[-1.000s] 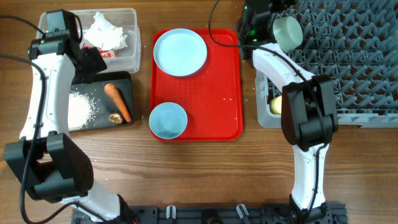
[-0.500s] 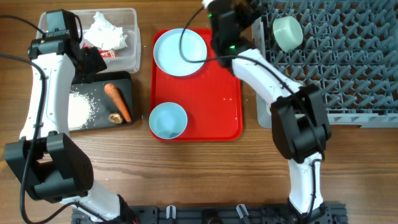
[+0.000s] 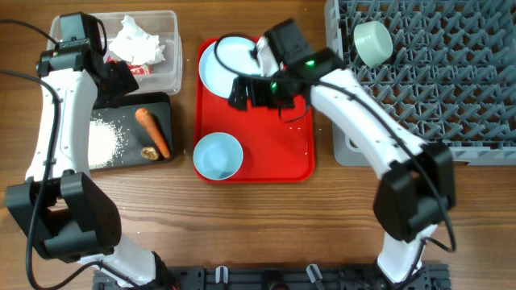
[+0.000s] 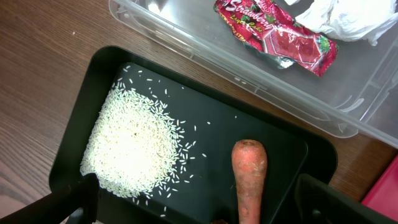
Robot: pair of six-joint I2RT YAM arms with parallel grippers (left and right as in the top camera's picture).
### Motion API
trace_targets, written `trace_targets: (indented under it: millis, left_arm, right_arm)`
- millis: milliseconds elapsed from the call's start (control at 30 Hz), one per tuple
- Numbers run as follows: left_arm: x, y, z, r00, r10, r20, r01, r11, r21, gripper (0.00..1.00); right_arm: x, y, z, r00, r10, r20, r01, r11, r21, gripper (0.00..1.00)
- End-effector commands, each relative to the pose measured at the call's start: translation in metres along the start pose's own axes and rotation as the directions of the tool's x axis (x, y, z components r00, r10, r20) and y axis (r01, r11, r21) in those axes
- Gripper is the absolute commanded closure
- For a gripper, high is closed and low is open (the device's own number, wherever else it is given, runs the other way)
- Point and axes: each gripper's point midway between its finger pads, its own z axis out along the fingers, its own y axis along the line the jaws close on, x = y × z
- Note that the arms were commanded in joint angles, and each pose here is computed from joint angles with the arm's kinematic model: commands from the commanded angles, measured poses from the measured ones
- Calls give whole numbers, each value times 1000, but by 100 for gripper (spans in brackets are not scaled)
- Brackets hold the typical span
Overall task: Sort waste into correct bins and load items into the dishwasher rack
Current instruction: 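Grasp the blue bowl on the red tray with the right gripper, then place the blue bowl upside down in the dish rack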
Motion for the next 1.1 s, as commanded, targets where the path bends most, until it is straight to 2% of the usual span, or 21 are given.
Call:
trace_targets:
  millis: [0,33,133,200,267,333,400,567,633,733,833,900,933,1000,1067]
  left_arm:
    - [-3,1,-8,1000,-24,20,24,1000,12,0]
    - [-3,1,-8,1000,-24,20,24,1000,12,0]
    - [-3,1,-8,1000,-24,20,24,1000,12,0]
    - [-3,1,-8,999,-24,20,24,1000,12,0]
    - [-3,1,-8,1000,-24,20,24,1000,12,0]
    - [-3,1,-8,1000,-24,20,24,1000,12,0]
    - [-3,1,-8,1000,-24,20,24,1000,12,0]
    - [-3,1,-8,1000,-24,20,24,1000,12,0]
    - [-3,1,-8,1000,-24,20,24,1000,12,0]
    - [-3,1,-8,1000,-24,20,24,1000,12,1]
    - [-3,1,-8,1000,-24,20,24,1000,12,0]
    - [-3,1,-8,1000,-24,20,24,1000,12,0]
    - [-3,1,-8,1000,-24,20,24,1000,12,0]
    - [-3,1,-8,1000,-24,20,24,1000,12,0]
    - [-3,1,-8,999,-24,20,24,1000,12,0]
  right_arm:
    - [45,7,47,983,87,-163,-87,996,5,15]
    - [54,6,59,976,116,-186,-113,993,26,19]
    - [74,-12,86,963,180,-200,-153,978,144,23]
    - [82,-22,96,955,211,-211,-172,967,186,33]
    - [81,-25,97,955,214,-204,-174,965,197,54]
    - [79,-28,97,958,215,-189,-174,962,213,81]
    - [77,-31,97,958,229,-173,-186,955,230,94]
    - [74,-33,92,956,238,-172,-197,954,226,96]
    - [61,-27,79,974,160,-161,-131,975,178,96]
    - [32,-29,38,992,112,-61,-97,973,208,96]
    - [-3,-45,-25,991,52,126,-90,943,321,96]
    - [-30,-71,-92,947,-12,322,-150,868,473,96]
    - [-40,-87,-128,908,-51,416,-210,804,556,96]
    - [-51,-117,-205,820,-170,546,-340,622,705,96]
    - [-50,-141,-265,767,-275,580,-453,408,793,96]
